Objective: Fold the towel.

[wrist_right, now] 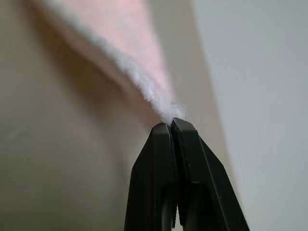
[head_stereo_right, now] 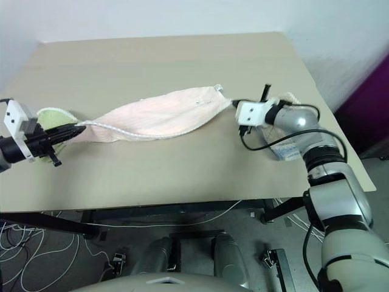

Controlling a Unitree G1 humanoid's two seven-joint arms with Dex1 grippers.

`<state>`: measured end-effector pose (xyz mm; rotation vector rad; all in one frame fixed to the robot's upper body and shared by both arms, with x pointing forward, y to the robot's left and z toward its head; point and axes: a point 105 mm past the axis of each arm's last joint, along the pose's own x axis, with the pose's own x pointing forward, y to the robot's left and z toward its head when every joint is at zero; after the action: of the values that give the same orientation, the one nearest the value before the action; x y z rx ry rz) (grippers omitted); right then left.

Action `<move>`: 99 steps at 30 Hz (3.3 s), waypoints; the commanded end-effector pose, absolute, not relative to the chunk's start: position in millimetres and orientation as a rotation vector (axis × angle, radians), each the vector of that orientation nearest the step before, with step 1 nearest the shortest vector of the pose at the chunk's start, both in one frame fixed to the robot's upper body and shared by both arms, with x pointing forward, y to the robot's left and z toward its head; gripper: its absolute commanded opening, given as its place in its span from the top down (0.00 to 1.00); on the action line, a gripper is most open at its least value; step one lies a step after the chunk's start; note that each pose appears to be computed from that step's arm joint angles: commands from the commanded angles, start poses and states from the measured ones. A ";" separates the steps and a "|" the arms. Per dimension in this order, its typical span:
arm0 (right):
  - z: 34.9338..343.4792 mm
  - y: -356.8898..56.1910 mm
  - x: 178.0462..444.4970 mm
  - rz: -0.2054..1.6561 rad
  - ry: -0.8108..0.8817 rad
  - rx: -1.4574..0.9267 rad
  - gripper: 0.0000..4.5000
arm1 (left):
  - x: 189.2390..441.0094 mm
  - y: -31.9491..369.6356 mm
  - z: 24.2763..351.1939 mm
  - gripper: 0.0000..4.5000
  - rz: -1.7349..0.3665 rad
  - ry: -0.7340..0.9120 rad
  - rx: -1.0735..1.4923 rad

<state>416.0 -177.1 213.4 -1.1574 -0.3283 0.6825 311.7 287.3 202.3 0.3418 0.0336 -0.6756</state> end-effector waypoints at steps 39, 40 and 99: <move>250.9 -227.8 325.9 0.882 -0.127 -0.749 0.99 | 286.9 314.7 237.7 1.00 -0.731 0.009 0.382; 249.0 -225.9 327.6 0.878 -0.128 -0.741 0.99 | 287.2 313.7 236.0 1.00 -0.730 0.013 0.377; 124.9 -159.0 422.5 0.745 -0.342 -1.747 0.01 | 289.0 262.0 216.2 1.00 -0.782 0.037 0.291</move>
<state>416.9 -126.0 128.1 -1.6792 -0.4588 0.7887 290.9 262.6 201.6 0.2590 0.0898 -0.7847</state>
